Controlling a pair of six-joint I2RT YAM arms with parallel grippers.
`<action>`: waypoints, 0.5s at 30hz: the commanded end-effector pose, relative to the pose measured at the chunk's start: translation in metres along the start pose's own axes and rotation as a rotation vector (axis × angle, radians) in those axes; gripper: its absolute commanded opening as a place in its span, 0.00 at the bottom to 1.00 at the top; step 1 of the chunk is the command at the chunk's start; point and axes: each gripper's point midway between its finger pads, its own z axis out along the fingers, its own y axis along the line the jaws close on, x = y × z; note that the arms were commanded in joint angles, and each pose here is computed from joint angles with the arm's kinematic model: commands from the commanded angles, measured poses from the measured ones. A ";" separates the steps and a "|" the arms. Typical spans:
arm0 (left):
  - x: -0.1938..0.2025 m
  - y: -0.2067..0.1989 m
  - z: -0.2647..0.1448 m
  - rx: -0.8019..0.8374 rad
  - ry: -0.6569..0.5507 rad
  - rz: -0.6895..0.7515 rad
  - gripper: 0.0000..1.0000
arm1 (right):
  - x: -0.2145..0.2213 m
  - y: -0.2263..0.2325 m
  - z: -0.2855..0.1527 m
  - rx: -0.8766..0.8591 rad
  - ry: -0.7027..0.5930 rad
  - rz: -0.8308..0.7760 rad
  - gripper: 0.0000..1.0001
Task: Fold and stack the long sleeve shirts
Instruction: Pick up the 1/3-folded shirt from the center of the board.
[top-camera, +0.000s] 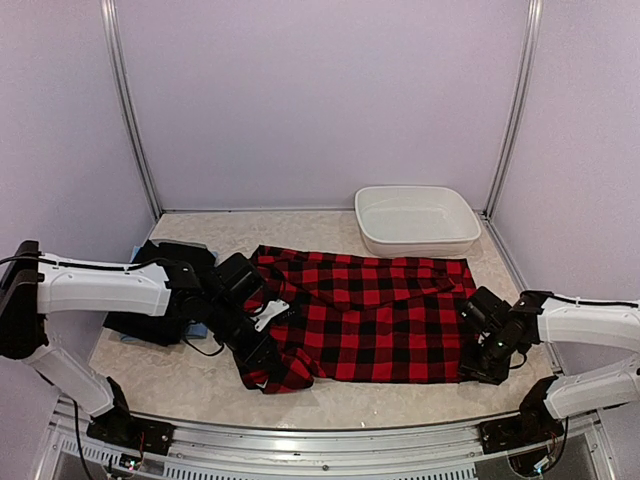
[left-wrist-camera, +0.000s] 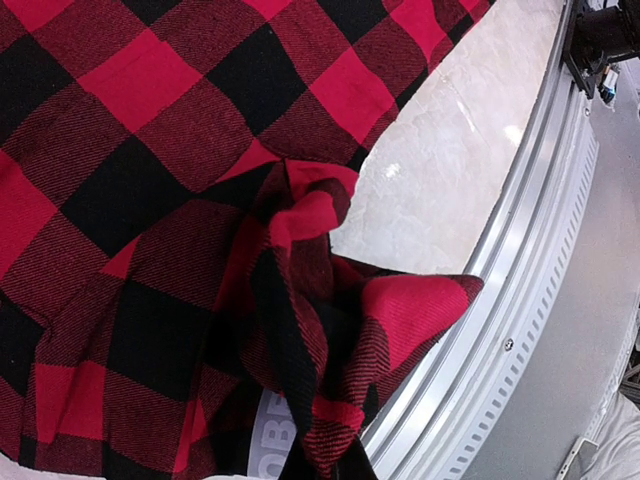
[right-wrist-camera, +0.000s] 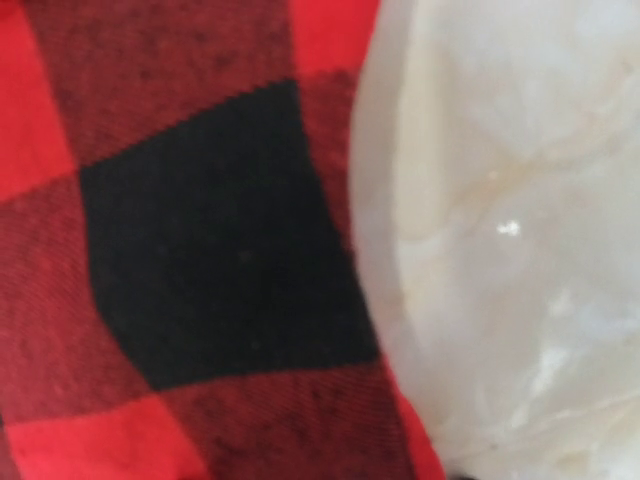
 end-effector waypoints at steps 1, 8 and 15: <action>-0.010 -0.003 -0.003 0.015 -0.016 0.019 0.00 | 0.011 0.001 0.012 -0.031 0.032 0.003 0.52; -0.014 0.001 -0.007 -0.022 -0.016 0.005 0.00 | -0.003 0.005 0.002 -0.067 -0.049 -0.018 0.37; -0.013 0.020 -0.021 -0.137 0.009 -0.029 0.00 | -0.016 0.018 -0.014 -0.142 -0.127 -0.054 0.12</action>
